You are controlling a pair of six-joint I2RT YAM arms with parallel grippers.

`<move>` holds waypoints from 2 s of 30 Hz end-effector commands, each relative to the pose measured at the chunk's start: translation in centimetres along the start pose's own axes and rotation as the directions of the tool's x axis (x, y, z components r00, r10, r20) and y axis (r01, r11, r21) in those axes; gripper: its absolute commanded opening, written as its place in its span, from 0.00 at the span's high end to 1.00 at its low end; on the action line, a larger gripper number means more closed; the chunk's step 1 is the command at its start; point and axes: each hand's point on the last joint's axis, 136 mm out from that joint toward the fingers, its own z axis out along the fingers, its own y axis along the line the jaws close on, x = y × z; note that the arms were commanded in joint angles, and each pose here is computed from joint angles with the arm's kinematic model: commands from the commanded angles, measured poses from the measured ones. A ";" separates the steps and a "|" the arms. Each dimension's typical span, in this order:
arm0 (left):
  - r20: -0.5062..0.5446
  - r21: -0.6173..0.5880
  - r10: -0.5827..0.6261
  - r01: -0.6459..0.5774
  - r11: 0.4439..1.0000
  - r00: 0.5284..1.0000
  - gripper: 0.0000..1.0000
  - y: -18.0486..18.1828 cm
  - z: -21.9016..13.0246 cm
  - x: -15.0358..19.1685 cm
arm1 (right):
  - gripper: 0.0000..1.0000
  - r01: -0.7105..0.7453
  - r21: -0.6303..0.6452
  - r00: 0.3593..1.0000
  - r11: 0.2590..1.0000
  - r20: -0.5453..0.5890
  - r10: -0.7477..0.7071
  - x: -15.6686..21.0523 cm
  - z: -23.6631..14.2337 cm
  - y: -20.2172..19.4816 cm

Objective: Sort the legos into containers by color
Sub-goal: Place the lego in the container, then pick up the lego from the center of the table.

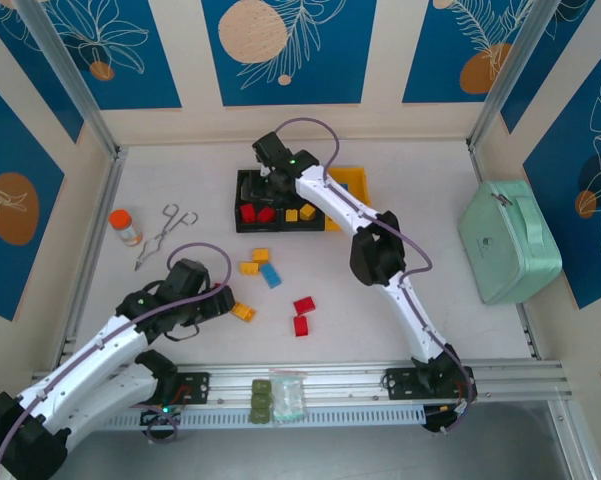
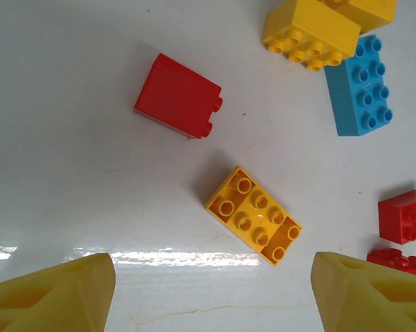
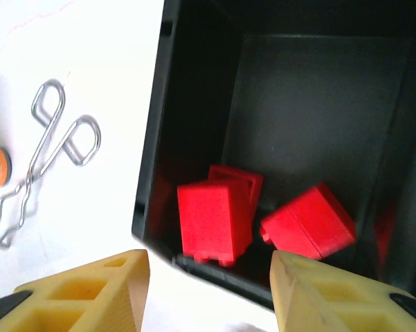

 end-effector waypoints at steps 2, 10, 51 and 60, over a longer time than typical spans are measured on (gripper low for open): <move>0.026 -0.040 0.001 0.000 0.999 1.000 0.25 0.4 0.3 -0.8 | 0.51 0.077 -0.077 0.994 0.994 0.085 -0.070 0.3 -6.1 2.6; 0.005 -0.093 0.090 -0.090 0.992 0.996 0.24 -0.1 1.4 -2.5 | 0.49 0.125 -0.155 0.989 0.980 0.094 -0.111 6.3 -11.5 0.8; -0.234 -0.252 0.250 -0.307 0.918 0.939 0.62 0.5 8.5 -5.1 | 0.48 0.007 -0.172 0.999 0.985 -0.033 -0.013 21.4 -14.9 -7.4; -0.142 -0.175 0.283 -0.306 0.936 0.949 0.64 -4.0 6.5 -9.0 | 0.48 0.012 -0.170 1.000 0.985 -0.017 -0.015 21.4 -15.2 -7.4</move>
